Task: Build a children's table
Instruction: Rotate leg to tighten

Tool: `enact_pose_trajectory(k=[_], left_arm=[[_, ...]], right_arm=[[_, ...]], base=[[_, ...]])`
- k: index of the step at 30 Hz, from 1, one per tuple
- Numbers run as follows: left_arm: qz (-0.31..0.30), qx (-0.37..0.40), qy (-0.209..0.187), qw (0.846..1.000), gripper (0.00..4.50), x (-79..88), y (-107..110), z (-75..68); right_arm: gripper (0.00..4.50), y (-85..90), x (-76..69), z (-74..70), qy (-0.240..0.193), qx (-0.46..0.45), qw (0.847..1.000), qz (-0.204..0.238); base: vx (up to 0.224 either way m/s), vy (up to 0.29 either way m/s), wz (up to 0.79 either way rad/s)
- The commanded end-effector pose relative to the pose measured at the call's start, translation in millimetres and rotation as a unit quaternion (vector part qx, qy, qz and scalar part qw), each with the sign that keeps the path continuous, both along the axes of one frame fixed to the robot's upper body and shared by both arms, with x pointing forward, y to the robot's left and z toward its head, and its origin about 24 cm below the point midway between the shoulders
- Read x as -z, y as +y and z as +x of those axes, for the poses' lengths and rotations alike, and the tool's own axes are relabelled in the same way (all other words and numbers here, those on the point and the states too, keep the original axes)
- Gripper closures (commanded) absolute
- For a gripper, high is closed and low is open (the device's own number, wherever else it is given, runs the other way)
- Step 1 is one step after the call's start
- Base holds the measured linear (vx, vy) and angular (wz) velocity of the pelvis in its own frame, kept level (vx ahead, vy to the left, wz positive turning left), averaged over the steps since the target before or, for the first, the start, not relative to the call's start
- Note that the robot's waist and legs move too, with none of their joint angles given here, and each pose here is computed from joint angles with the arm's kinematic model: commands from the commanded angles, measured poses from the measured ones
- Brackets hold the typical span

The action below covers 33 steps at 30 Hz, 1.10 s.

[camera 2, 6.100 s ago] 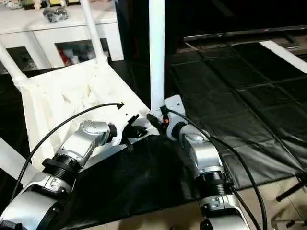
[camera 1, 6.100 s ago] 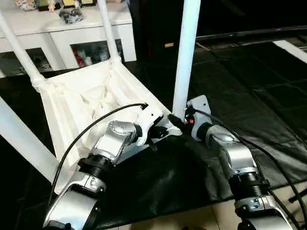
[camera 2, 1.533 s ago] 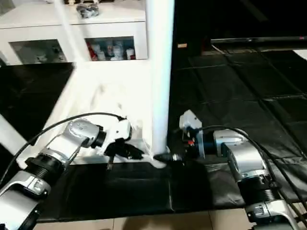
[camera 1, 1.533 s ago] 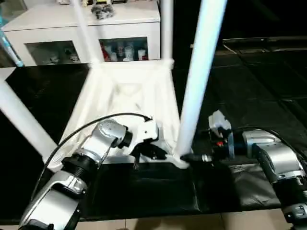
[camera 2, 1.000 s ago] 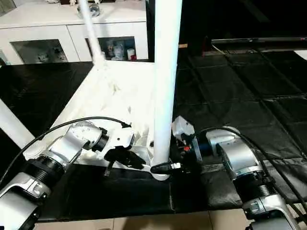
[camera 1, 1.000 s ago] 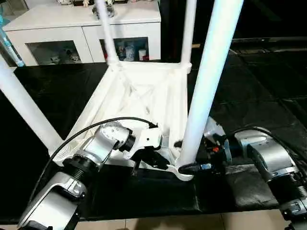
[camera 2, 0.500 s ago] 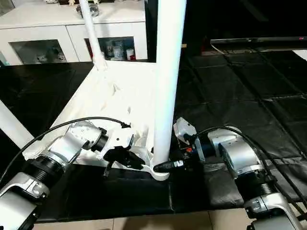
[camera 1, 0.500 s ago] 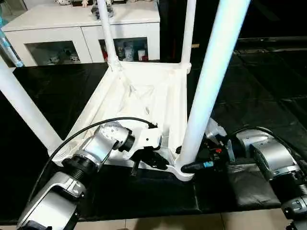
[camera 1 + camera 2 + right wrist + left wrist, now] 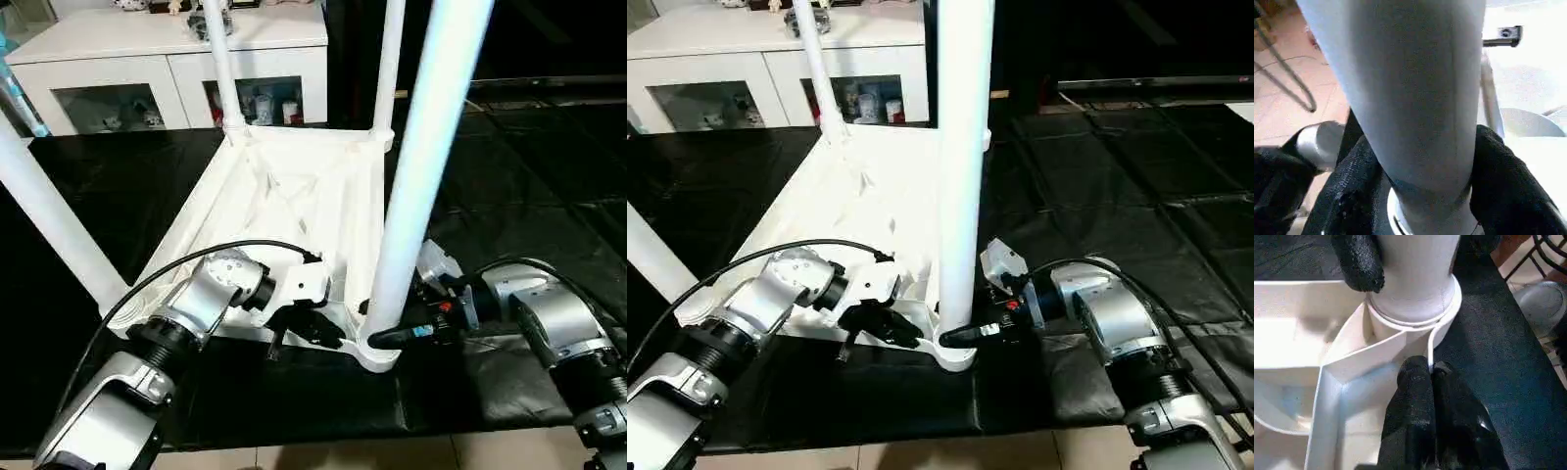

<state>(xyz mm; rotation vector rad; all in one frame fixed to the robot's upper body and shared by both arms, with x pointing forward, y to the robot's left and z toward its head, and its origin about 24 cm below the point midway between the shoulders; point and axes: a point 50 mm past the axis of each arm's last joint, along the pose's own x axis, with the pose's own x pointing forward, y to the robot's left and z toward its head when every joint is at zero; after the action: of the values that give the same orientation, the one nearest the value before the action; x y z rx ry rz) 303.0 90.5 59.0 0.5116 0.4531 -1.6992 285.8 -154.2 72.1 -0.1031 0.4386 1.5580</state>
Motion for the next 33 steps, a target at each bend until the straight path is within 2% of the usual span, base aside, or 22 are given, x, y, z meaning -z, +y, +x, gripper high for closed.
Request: enact_pose_trajectory(k=[1, 4, 5, 6, 7, 9, 10, 11, 14, 16, 20, 21, 22, 27, 28, 30, 33], left_arm=[[-0.018, -0.036, -0.013, 0.999, 4.50, -5.3, -7.0, 5.4], [-0.033, -0.113, -0.019, 0.993, 4.50, -4.9, -13.0, 14.7], [-0.047, -0.156, -0.020, 0.986, 4.50, -4.9, -18.8, 18.9], [-0.050, -0.162, -0.020, 0.985, 4.50, -5.0, -19.7, 19.4], [-0.064, -0.189, -0.015, 0.980, 4.50, -5.9, -24.9, 21.5], [-0.073, -0.208, -0.010, 0.975, 4.50, -6.8, -28.9, 22.9], [-0.094, -0.247, -0.007, 0.964, 4.50, -8.9, -38.4, 26.1], [-0.096, -0.251, -0.008, 0.963, 4.50, -9.2, -39.5, 26.5], [-0.116, -0.296, -0.016, 0.948, 4.50, -12.5, -51.8, 30.9], [-0.116, -0.308, -0.023, 0.944, 4.50, -13.1, -56.2, 32.5], [-0.116, -0.312, -0.023, 0.943, 4.50, -13.4, -56.8, 32.5], [-0.112, -0.311, -0.028, 0.943, 4.50, -13.5, -55.0, 32.8], [-0.110, -0.311, -0.031, 0.944, 4.50, -13.7, -53.0, 33.3], [-0.106, -0.311, -0.035, 0.944, 4.50, -13.5, -47.7, 34.2], [-0.106, -0.311, -0.035, 0.944, 4.50, -13.5, -47.7, 34.2], [-0.105, -0.307, -0.036, 0.945, 4.50, -13.2, -45.4, 34.2], [-0.101, -0.285, -0.037, 0.953, 4.50, -12.2, -37.1, 32.5]], right_arm=[[2.39, 11.7, 2.9, 3.4, 0.001, 0.045, 0.999, 0.015], [2.45, 24.0, 13.4, 11.0, -0.027, 0.134, 0.991, 0.002], [2.45, 33.1, 19.1, 14.1, -0.029, 0.184, 0.983, -0.002], [2.46, 34.3, 19.8, 14.6, -0.028, 0.190, 0.981, -0.003], [2.49, 41.0, 22.6, 17.1, -0.025, 0.226, 0.974, -0.005], [2.50, 45.7, 23.9, 19.6, -0.023, 0.253, 0.967, -0.006], [2.51, 56.8, 24.2, 26.8, -0.014, 0.310, 0.951, 0.002], [2.51, 58.1, 24.1, 27.5, -0.015, 0.315, 0.949, 0.002], [2.52, 73.6, 20.2, 34.5, -0.025, 0.368, 0.930, 0.006], [2.52, 80.1, 17.9, 37.0, -0.028, 0.390, 0.920, 0.012], [2.52, 82.8, 17.5, 36.6, -0.035, 0.388, 0.921, 0.012], [2.52, 84.4, 16.4, 35.0, -0.027, 0.386, 0.922, 0.025], [1.98, 84.5, 15.8, 34.0, -0.023, 0.384, 0.922, 0.032], [1.68, 82.1, 15.8, 31.3, -0.021, 0.378, 0.925, 0.036], [1.42, 82.1, 15.8, 31.3, -0.021, 0.378, 0.925, 0.036], [1.42, 79.7, 15.8, 30.0, -0.021, 0.374, 0.926, 0.038], [1.02, 64.9, 15.5, 24.0, -0.027, 0.345, 0.937, 0.041]], base=[[0.000, 0.000, 0.00], [0.000, 0.000, 0.00], [0.000, 0.000, 0.00], [0.000, 0.000, 0.00], [0.000, 0.000, 0.00], [0.000, 0.000, 0.00], [0.000, 0.000, 0.00], [0.000, 0.000, 0.00], [0.000, 0.000, 0.00], [0.000, 0.000, 0.00], [0.000, 0.000, 0.00], [0.000, 0.000, 0.00], [0.000, 0.000, 0.00], [0.000, 0.000, 0.00], [0.000, 0.000, 0.00], [0.000, 0.000, 0.00], [0.000, 0.000, 0.00]])
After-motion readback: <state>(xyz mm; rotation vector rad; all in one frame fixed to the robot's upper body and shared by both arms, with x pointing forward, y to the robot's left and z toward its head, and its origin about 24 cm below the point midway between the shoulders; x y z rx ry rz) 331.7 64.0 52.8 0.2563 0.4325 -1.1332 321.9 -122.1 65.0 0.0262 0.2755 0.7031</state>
